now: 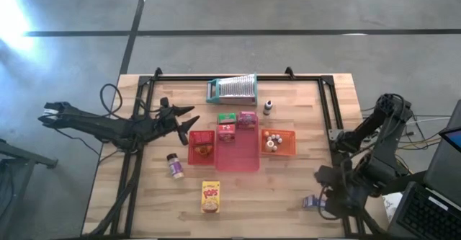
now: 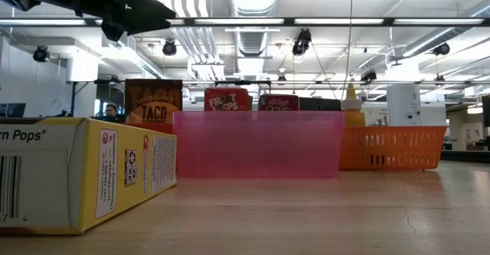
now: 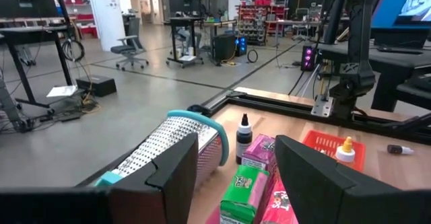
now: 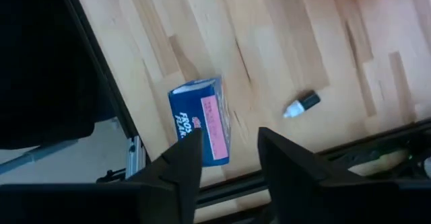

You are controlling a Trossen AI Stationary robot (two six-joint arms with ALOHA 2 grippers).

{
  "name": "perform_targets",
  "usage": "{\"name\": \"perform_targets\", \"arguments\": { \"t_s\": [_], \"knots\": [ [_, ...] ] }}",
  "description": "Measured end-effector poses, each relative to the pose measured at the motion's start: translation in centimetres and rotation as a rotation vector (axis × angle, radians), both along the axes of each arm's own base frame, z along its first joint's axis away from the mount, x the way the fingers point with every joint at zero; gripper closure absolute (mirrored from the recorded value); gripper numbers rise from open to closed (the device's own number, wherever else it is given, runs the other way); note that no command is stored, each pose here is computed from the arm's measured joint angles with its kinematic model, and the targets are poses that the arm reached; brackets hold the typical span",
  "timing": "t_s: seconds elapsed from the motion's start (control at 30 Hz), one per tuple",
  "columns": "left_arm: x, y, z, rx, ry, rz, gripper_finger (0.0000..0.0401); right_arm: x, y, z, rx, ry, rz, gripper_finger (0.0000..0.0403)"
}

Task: Pick & Place Kitchen Items
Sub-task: Put the blue cereal box into the pink bin

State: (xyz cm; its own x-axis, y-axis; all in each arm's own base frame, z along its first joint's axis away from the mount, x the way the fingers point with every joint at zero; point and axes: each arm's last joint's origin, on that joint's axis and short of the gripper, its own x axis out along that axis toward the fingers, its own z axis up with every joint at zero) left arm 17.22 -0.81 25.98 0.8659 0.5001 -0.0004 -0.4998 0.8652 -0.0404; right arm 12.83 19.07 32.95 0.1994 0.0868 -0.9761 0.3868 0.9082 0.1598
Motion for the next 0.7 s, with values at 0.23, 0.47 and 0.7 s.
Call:
{"name": "perform_targets", "arguments": {
  "t_s": [0.23,0.47,0.7],
  "knots": [
    [0.1,0.0,-0.2,-0.012,0.009,-0.002,0.0197,0.6,1.8,-1.6,-0.023,0.028,-0.016,0.0211],
    [0.1,0.0,-0.2,-0.031,0.002,-0.003,0.0197,1.1,3.0,-3.0,-0.029,0.105,-0.039,0.0167],
    [0.1,0.0,-0.4,-0.044,0.013,-0.005,0.0197,1.4,3.7,-3.9,-0.029,0.174,-0.052,0.0118]
  ]
}}
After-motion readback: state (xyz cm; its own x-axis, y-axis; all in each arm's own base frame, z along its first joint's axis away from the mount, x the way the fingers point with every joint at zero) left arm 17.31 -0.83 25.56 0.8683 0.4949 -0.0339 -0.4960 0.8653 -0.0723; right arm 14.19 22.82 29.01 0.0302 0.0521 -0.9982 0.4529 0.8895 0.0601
